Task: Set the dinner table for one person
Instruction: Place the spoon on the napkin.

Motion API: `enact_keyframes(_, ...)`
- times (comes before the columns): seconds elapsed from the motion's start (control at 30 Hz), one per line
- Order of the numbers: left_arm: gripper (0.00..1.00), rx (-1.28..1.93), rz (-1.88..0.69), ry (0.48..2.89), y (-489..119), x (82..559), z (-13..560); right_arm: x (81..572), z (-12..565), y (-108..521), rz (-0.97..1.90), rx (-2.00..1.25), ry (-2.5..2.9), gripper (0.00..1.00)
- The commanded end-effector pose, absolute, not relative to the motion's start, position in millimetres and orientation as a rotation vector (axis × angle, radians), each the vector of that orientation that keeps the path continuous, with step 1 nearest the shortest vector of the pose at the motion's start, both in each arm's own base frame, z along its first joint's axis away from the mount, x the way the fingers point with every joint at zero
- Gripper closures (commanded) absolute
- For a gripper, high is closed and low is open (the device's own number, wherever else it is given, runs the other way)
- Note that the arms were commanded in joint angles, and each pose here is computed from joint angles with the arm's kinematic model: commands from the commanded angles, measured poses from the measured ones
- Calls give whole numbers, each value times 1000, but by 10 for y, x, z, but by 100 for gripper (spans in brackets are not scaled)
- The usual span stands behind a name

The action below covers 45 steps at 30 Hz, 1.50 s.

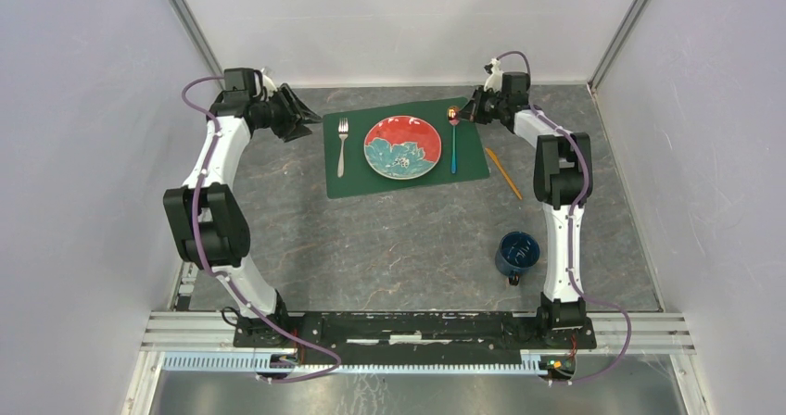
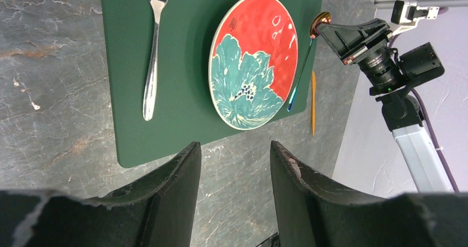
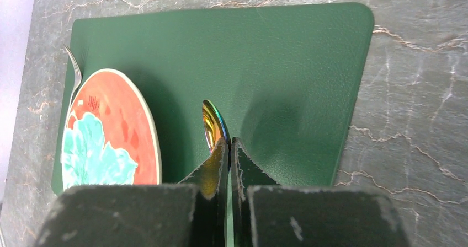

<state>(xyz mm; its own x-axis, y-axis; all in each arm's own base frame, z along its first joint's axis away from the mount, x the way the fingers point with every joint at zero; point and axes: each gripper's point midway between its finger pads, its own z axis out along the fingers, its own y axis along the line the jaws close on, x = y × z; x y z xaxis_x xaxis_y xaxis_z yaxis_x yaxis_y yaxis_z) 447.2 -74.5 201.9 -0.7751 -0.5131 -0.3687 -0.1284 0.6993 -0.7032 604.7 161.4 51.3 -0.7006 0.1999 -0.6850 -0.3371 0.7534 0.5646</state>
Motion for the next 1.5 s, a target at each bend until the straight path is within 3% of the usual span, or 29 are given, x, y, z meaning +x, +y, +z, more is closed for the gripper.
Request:
enact_keyframes(0.0,44,-377,-910,2323,-726,4527,2172,6074,664,1670,901,-141,2127,100)
enact_keyframes(0.6,44,-373,-906,2316,-694,4605,2218,6112,517,1876,968,-116,2111,94)
enact_keyframes(0.7,44,-371,-899,2318,-682,4600,2217,6080,474,1880,977,-123,2123,81)
enact_keyframes(0.83,45,-368,-898,2322,-688,4584,2203,6041,445,1847,948,-113,2145,53)
enact_keyframes(1.03,44,-364,-894,2322,-682,4566,2201,5991,475,1737,854,-136,2189,25)
enact_keyframes(1.1,44,-366,-892,2328,-685,4552,2178,5970,489,1720,839,-145,2196,2)
enact_keyframes(1.47,44,-363,-891,2326,-680,4536,2179,5804,452,1588,760,-143,2238,2)
